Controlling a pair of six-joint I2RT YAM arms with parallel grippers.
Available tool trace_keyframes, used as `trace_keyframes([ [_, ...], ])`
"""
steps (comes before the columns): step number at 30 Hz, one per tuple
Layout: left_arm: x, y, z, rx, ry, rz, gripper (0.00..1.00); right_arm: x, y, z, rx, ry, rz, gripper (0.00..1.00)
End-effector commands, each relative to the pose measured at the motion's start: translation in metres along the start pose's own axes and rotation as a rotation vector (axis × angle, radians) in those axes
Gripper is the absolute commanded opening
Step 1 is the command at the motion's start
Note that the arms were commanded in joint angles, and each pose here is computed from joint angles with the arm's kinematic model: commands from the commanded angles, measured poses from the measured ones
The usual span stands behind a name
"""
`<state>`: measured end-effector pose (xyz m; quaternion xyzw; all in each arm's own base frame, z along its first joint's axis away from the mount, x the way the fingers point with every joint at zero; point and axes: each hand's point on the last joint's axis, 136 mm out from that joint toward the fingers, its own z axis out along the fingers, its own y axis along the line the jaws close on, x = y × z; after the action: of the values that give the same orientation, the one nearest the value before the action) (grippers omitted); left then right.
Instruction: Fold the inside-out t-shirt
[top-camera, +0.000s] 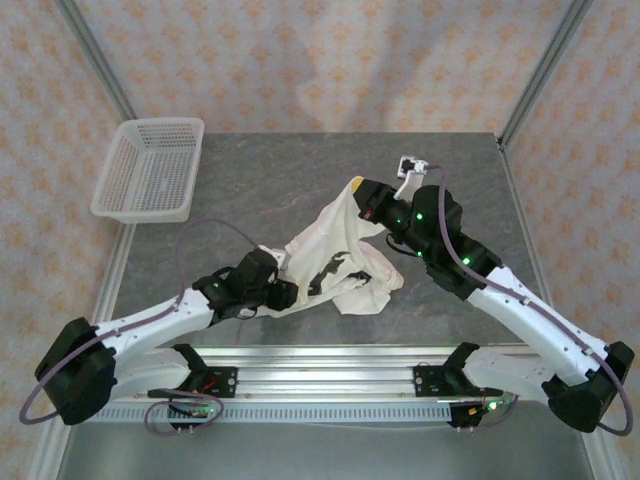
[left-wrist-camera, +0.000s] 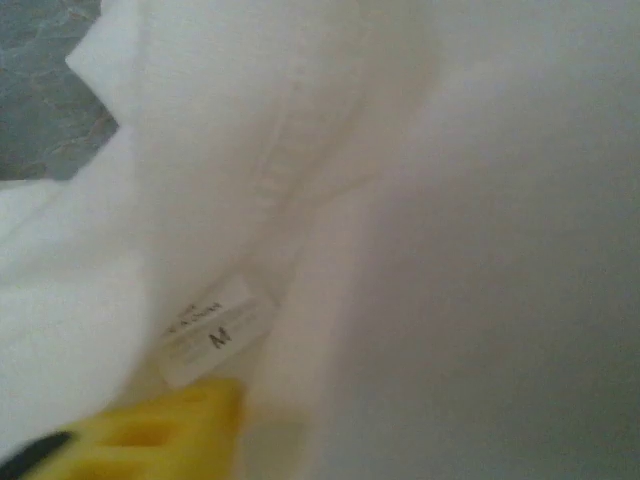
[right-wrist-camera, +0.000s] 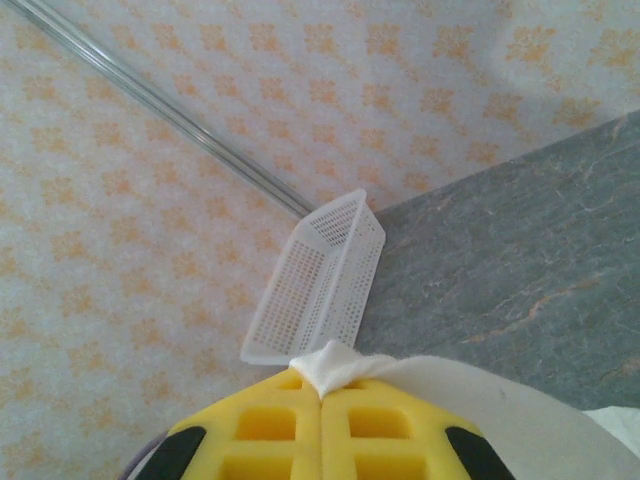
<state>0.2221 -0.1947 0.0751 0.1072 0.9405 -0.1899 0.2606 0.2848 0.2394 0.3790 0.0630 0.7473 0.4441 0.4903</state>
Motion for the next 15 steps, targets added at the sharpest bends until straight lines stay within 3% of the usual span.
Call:
trace_keyframes([
  [1, -0.048, -0.012, -0.017, -0.009, -0.133, 0.016, 0.00, -0.012, 0.009, -0.008, -0.011, -0.024, -0.023, 0.00],
  [5, -0.132, -0.005, -0.114, -0.099, -0.412, -0.043, 0.00, -0.012, 0.032, -0.024, -0.122, 0.004, -0.091, 0.00],
  [9, -0.199, -0.009, -0.212, -0.169, -0.621, -0.005, 0.00, -0.003, 0.077, -0.049, -0.362, 0.071, -0.174, 0.00],
  [12, -0.238, -0.025, -0.244, -0.177, -0.696, 0.059, 0.00, -0.002, 0.097, -0.067, -0.464, 0.077, -0.212, 0.00],
  [15, -0.275, -0.032, -0.234, -0.187, -0.672, 0.068, 0.00, -0.012, 0.100, -0.073, -0.457, 0.036, -0.205, 0.00],
])
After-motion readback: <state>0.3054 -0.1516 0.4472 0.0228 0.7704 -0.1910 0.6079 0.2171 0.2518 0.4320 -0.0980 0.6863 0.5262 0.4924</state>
